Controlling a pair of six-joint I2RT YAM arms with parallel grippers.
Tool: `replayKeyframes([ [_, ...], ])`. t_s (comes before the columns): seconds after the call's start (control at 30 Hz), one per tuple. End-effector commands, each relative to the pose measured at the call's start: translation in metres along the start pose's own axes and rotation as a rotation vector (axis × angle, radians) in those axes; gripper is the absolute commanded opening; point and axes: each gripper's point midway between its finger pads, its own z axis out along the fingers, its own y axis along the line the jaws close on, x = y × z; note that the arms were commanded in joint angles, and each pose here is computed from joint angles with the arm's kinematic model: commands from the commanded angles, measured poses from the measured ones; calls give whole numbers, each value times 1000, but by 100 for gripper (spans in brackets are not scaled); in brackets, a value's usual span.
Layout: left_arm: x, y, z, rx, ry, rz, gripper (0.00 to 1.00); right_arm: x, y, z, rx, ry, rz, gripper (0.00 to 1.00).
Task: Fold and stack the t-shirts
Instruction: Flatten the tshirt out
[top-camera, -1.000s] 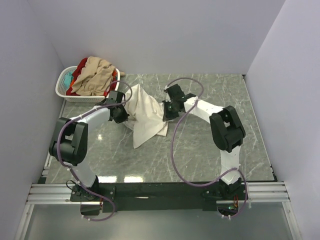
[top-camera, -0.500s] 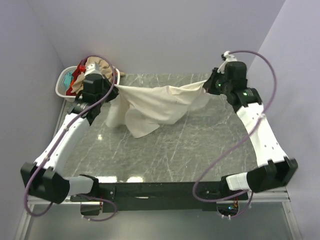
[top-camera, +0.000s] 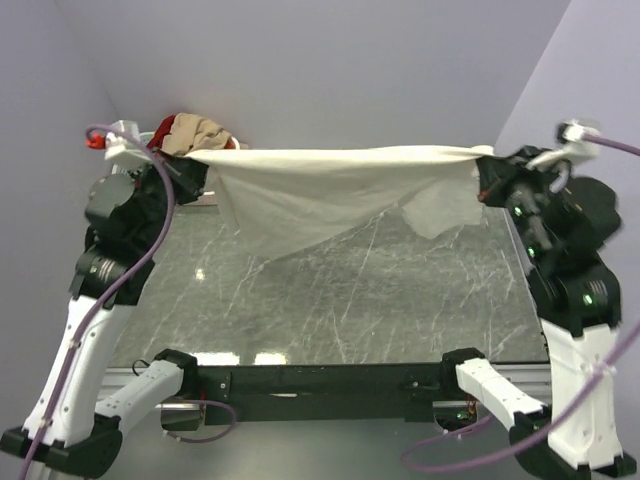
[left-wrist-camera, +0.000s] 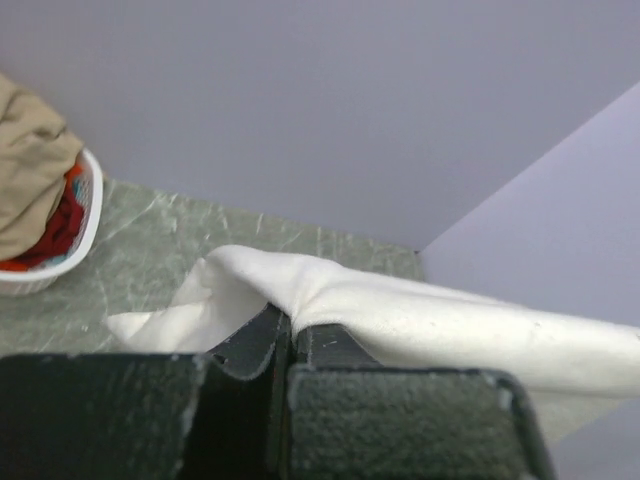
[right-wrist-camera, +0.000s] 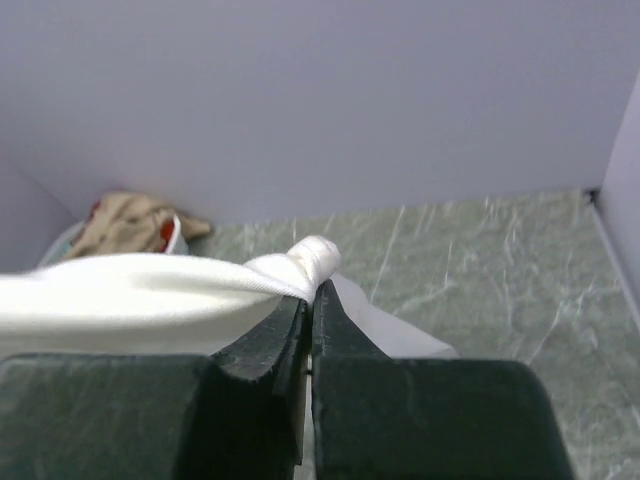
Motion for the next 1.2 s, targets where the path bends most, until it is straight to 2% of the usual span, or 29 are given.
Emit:
replayKeyframes([
  [0.0, -43, -31, -27, 109, -114, 44, 0, -56, -3, -30, 31, -199, -9, 0],
  [0.1, -44, -45, -28, 178, -103, 56, 0, -62, -4, -37, 37, -229, 12, 0],
  [0.2, -26, -53, -7, 238, -37, 57, 0, -44, -10, -22, 55, -195, 10, 0],
  [0.27, -1, -50, 24, 241, 52, 50, 0, -13, -20, -1, 100, -117, 18, 0],
  [0.3, -5, -55, 35, 242, 57, 36, 0, -1, -26, 11, 123, -90, 13, 0],
  [0.33, 25, -48, 67, 208, 148, 37, 0, 23, -34, 24, 143, -33, 5, 0],
  [0.37, 37, -47, 82, 189, 185, 52, 0, 36, -38, 33, 153, -8, 8, 0],
  [0.4, 24, -62, 95, 209, 165, 101, 1, 43, -49, 46, 179, -6, 13, 0],
  [0.43, 66, -56, 133, 172, 262, 125, 2, 72, -58, 59, 182, 56, 20, 0],
  [0.47, 80, -49, 148, 125, 309, 146, 6, 84, -66, 68, 191, 78, 48, 0],
  [0.5, 57, -61, 166, 116, 248, 157, 12, 96, -77, 84, 207, 94, 66, 0],
  [0.53, 95, -38, 204, 43, 319, 167, 18, 116, -96, 92, 231, 141, 95, 0],
  [0.57, 108, -31, 217, 12, 355, 172, 28, 127, -105, 100, 244, 164, 122, 0],
  [0.6, 86, -42, 231, 9, 293, 180, 54, 152, -118, 115, 261, 237, 137, 4],
  [0.63, 123, -22, 258, -29, 359, 193, 66, 163, -130, 121, 281, 274, 147, 12],
  [0.67, 128, -21, 266, -24, 369, 196, 77, 176, -133, 127, 270, 326, 139, 23],
  [0.7, 137, -22, 273, -22, 394, 191, 91, 206, -145, 133, 306, 425, 146, 43],
  [0.73, 141, -25, 271, -10, 410, 180, 94, 212, -150, 135, 319, 453, 141, 52],
  [0.77, 145, -25, 269, -7, 421, 174, 95, 220, -154, 135, 333, 479, 138, 57],
  [0.8, 169, -12, 266, -26, 462, 173, 96, 226, -155, 135, 331, 492, 143, 62],
  [0.83, 152, -24, 252, -5, 425, 172, 96, 236, -154, 132, 327, 510, 153, 64],
  [0.87, 153, -20, 244, -10, 423, 170, 96, 239, -152, 130, 313, 512, 163, 66],
  [0.93, 167, -4, 214, -35, 458, 158, 96, 247, -144, 124, 280, 520, 182, 67],
  [1.07, 190, 53, 161, -250, 527, 172, 92, 269, -137, 109, 250, 558, 223, 68],
  [1.17, 229, 94, 114, -361, 627, 154, 84, 288, -135, 98, 244, 593, 253, 67],
])
